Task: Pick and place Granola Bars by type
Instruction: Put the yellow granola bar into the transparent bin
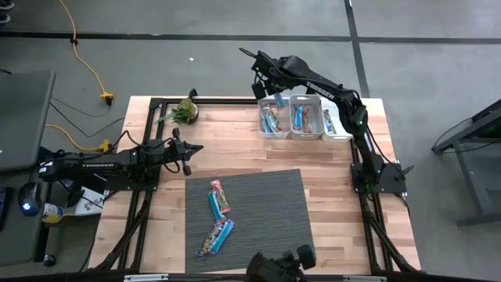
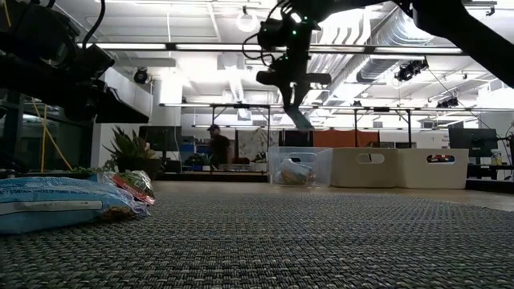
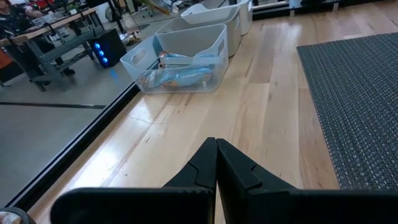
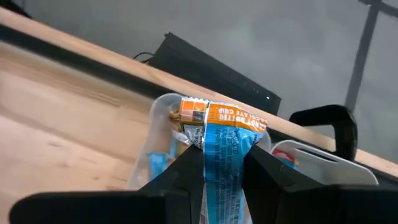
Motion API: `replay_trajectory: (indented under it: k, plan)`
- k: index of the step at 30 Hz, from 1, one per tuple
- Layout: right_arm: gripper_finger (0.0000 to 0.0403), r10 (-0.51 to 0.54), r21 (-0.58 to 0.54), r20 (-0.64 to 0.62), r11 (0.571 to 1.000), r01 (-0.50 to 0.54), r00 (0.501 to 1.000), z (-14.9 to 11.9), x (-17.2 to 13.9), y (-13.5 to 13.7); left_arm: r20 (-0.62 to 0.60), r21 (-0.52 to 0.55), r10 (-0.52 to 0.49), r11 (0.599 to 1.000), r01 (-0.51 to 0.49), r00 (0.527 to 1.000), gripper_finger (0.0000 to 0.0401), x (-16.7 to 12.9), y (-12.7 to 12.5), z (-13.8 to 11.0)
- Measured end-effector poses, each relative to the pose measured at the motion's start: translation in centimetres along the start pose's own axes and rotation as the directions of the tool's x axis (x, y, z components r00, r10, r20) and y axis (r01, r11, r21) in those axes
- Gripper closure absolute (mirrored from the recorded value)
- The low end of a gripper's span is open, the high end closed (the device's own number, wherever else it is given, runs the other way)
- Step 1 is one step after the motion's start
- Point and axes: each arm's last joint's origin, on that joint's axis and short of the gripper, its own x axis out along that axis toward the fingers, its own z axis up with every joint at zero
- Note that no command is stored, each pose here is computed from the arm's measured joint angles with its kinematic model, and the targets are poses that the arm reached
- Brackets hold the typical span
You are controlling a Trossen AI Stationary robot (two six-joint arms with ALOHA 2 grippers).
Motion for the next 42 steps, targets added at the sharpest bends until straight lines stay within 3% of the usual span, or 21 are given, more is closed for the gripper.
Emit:
replay_trajectory:
  k: [11, 18, 25, 37, 42]
  plan:
    - [0.0320, 0.013, 0.068, -0.085, 0.998, -0.007, 0.996, 0.2, 2.7, -0.9, -0.001, 0.000, 0.000, 1.000, 0.000, 1.000, 0.0400, 0.0, 0.0, 0.0]
    - [0.0320, 0.034, 0.066, -0.253, 0.998, -0.018, 0.967, -2.2, 7.0, -1.3, -0.001, 0.000, 0.001, 1.000, -0.001, 1.000, 0.0400, 0.0, 0.0, 0.0]
    - [0.0320, 0.104, 0.080, -0.337, 0.993, -0.082, 0.936, -4.0, 9.9, -1.3, -0.001, 0.000, 0.001, 1.000, -0.001, 1.000, 0.0400, 0.0, 0.0, 0.0]
    - [0.0318, 0.099, 0.066, -0.356, 0.995, -0.080, 0.929, -4.8, 10.7, -1.4, -0.001, 0.000, 0.001, 1.000, -0.001, 1.000, 0.0400, 0.0, 0.0, 0.0]
    - [0.0290, 0.100, 0.030, -0.351, 0.995, -0.096, 0.931, -4.7, 10.6, -1.4, -0.001, 0.000, 0.001, 1.000, -0.001, 1.000, 0.0400, 0.0, 0.0, 0.0]
